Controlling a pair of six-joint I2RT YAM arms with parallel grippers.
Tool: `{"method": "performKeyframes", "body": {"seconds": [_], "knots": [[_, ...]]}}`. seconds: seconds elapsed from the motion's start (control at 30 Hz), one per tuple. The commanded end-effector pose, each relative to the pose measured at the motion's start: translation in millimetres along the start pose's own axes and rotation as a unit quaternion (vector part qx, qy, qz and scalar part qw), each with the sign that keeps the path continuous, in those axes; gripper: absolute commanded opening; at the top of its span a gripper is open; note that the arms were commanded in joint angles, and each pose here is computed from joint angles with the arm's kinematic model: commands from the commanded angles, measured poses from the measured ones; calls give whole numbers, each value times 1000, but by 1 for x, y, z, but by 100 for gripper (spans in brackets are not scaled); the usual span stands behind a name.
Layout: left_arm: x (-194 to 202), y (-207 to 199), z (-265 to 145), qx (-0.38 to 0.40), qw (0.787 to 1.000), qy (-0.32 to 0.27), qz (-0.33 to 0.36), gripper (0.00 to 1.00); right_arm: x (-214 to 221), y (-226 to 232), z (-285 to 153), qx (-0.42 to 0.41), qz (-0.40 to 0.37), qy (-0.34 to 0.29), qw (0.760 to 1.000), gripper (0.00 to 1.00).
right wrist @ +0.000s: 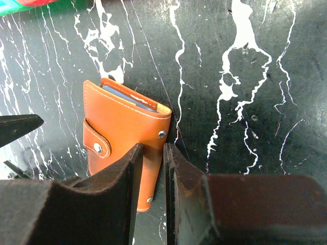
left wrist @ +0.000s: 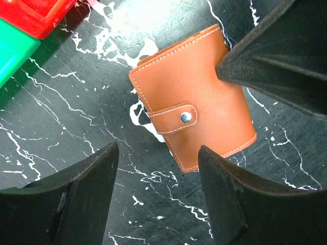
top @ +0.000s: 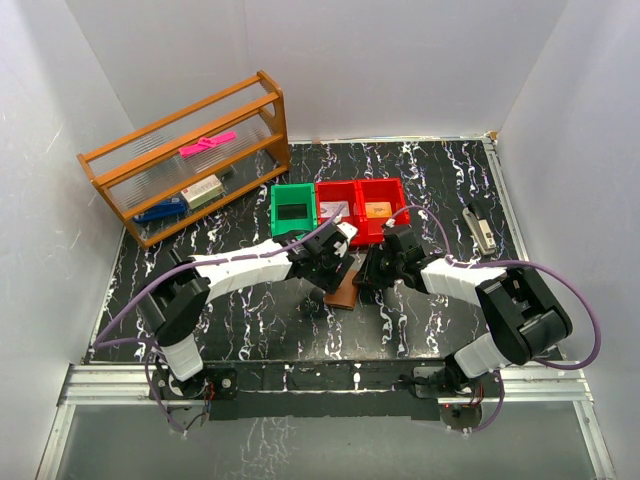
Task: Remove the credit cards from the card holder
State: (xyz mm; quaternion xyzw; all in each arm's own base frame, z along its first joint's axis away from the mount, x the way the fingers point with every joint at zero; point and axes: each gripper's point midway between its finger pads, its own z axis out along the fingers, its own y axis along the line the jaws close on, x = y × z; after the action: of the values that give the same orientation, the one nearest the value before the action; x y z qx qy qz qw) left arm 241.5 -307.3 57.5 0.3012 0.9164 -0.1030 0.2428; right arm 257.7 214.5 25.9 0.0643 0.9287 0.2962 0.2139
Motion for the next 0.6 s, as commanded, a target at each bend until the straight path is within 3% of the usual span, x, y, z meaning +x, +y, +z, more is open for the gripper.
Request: {"method": "performKeyframes", "body": {"seconds": [0.0, 0.27, 0.57], "knots": [[-13, -3, -11, 5, 999, -11, 46, 63, 6, -1, -4, 1, 9, 6, 1000, 22], [-19, -13, -2, 7, 996, -24, 89, 63, 8, -2, -2, 3, 15, 11, 1000, 22], [3, -26, 25, 18, 990, 6, 138, 48, 10, -4, 1, 4, 23, 15, 1000, 22]]}}
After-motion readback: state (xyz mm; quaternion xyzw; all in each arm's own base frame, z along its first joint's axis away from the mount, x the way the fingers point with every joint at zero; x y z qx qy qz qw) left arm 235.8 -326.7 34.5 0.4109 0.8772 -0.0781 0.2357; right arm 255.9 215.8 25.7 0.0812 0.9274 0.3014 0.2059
